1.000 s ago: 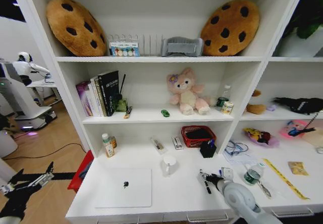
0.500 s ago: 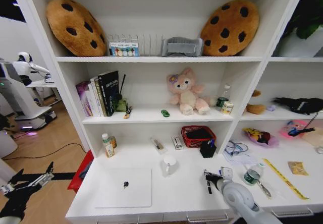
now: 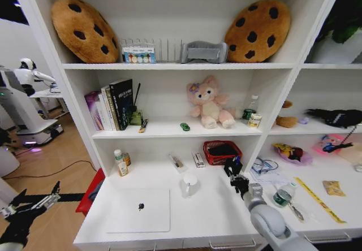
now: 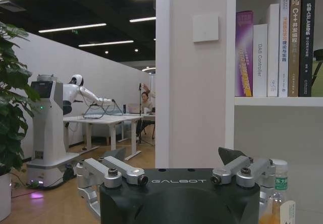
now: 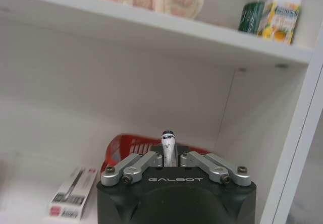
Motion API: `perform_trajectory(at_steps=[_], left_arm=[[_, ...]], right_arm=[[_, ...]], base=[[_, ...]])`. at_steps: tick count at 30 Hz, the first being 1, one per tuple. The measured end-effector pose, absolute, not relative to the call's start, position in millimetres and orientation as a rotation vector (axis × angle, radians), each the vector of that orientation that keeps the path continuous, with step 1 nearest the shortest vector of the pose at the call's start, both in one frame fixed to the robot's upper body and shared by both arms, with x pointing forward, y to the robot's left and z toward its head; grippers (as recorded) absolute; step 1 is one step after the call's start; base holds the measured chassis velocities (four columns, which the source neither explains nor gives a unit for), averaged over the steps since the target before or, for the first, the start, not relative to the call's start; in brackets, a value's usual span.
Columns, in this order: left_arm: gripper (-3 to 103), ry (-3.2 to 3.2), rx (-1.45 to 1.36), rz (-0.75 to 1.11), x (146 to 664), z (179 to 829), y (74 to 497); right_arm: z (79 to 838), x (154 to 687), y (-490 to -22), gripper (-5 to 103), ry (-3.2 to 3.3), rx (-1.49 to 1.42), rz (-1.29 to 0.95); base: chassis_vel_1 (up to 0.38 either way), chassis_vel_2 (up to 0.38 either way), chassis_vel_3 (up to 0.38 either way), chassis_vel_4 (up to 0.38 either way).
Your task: Organize the objects on the table.
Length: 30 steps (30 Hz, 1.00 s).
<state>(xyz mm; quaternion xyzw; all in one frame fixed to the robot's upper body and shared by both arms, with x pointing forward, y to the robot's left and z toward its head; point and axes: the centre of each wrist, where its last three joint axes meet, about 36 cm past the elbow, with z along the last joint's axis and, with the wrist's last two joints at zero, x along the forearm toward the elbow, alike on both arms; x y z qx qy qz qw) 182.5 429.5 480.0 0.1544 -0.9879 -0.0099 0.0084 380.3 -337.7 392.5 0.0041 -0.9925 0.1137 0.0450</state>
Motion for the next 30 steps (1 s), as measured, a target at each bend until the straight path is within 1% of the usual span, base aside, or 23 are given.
perform_trajectory(at_steps=[1,2,4,7,10,18,27,28,30], left_arm=[[100,-3.087,0.482,-0.031,182,480,429],[100,-3.087,0.482,-0.031,182,480,429],[100,-3.087,0.483,-0.031,182,480,429],[100,-3.087,0.482,-0.031,182,480,429],[100,-3.087,0.482,-0.031,182,480,429],[100,-3.087,0.482,-0.031,183,480,429],[100,-3.087,0.482,-0.031,182,480,429],[100,-3.087,0.482,-0.031,182,480,429],[100,-3.087,0.482,-0.031,182,480,429]], right_arm=[[393,392,-342,10,-3.087,0.01,0.377],[393,392,-342,10,-3.087,0.01,0.377],[397,419,-349,10,-3.171,-0.002,0.415],[396,434,-354,10,-3.2,-0.012,0.445],[391,465,-368,10,-3.215,-0.044,0.482],[368,495,-378,10,-3.178,-0.075,0.491],[358,501,-377,10,-3.159,-0.073,0.498],[356,501,-376,8,-3.157,-0.071,0.496],[354,501,-375,9,-3.153,-0.065,0.495]], base=[[0.0,0.0,0.0,0.0],[0.0,0.0,0.0,0.0],[0.0,0.0,0.0,0.0],[0.0,0.0,0.0,0.0],[0.0,0.0,0.0,0.0],[0.0,0.0,0.0,0.0],[0.0,0.0,0.0,0.0],[0.0,0.0,0.0,0.0],[0.0,0.0,0.0,0.0]])
